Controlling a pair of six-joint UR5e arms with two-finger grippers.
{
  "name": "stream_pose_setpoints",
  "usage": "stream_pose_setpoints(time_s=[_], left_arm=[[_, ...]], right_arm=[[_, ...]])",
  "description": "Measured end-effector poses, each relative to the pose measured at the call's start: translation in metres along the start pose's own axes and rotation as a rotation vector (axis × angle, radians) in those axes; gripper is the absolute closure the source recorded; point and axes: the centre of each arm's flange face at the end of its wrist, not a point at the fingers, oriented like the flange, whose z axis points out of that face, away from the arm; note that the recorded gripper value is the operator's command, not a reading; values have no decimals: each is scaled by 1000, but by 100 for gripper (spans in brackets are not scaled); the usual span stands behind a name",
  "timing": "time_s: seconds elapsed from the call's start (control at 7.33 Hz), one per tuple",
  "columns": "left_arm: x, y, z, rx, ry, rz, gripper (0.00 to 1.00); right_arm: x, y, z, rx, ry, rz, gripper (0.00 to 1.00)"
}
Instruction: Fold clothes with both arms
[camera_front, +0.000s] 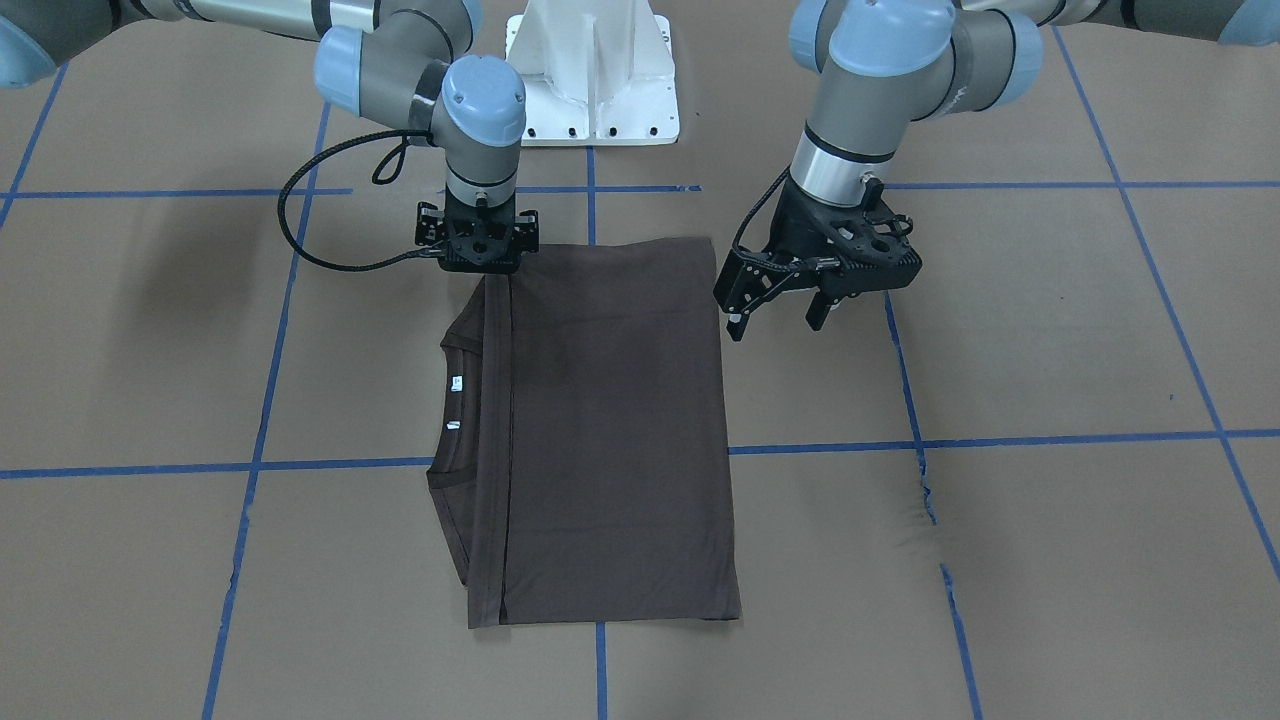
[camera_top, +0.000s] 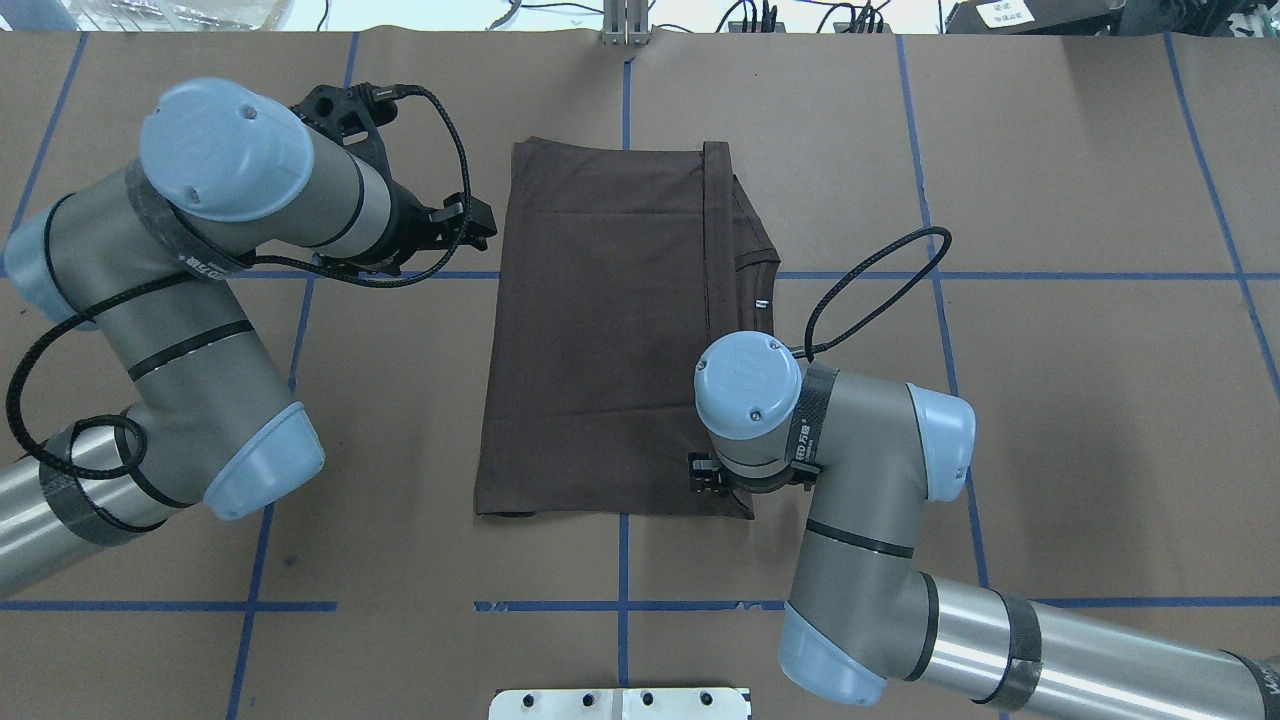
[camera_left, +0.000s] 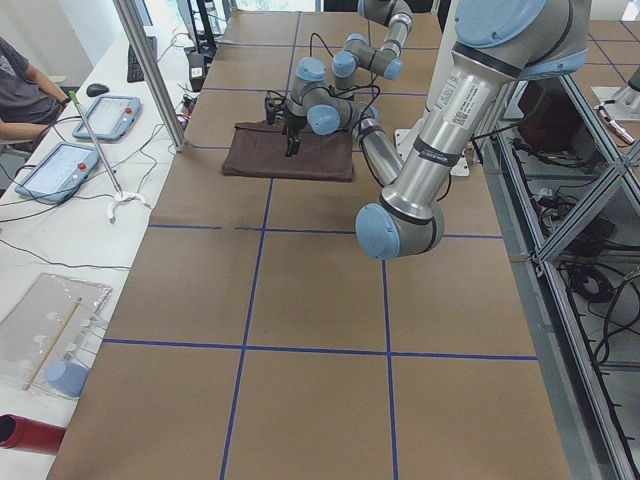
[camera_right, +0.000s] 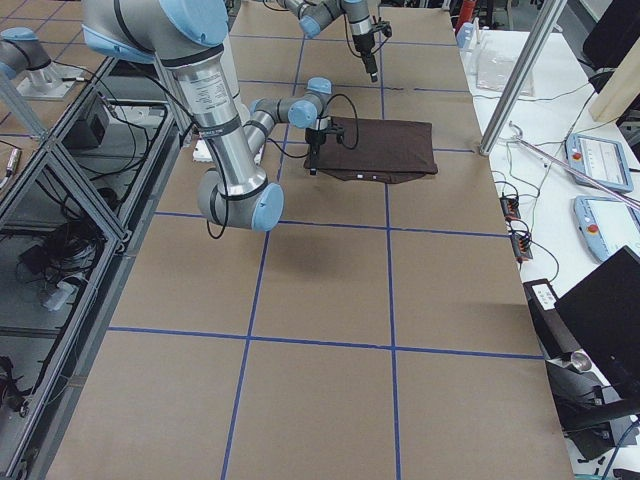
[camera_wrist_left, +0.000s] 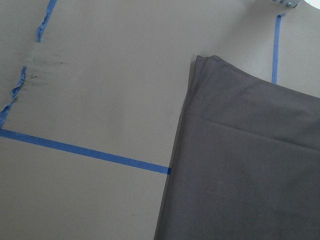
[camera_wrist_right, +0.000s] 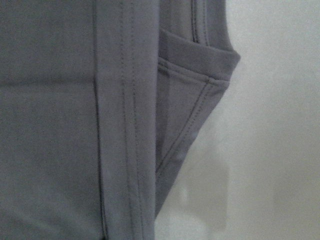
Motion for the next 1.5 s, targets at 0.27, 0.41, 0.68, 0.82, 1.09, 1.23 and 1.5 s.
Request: stream_pose_setpoints(time_s=[0.27, 0.41, 0.68, 0.82, 1.09, 1.23, 1.5], left_arm=[[1, 1, 0, -1, 3, -1, 0], [2, 2, 0, -2, 4, -1, 0], [3, 4, 0, -4, 8, -5, 0], [5, 6, 0, -6, 10, -10, 0], [9, 9, -3, -9, 19, -11, 0], [10, 10, -5, -9, 23, -11, 0], [12, 10, -7, -9, 28, -10, 0]], right_arm=[[4, 0, 4, -5, 17, 5, 0], [6, -2, 5, -6, 24, 9, 0], [16, -12, 5, -6, 53, 24, 0], [25, -21, 3, -5, 71, 30, 0], [49, -37, 0, 4, 91, 32, 0], [56, -46, -7, 14, 85, 39, 0], [55, -65, -29, 50, 47, 25, 0]])
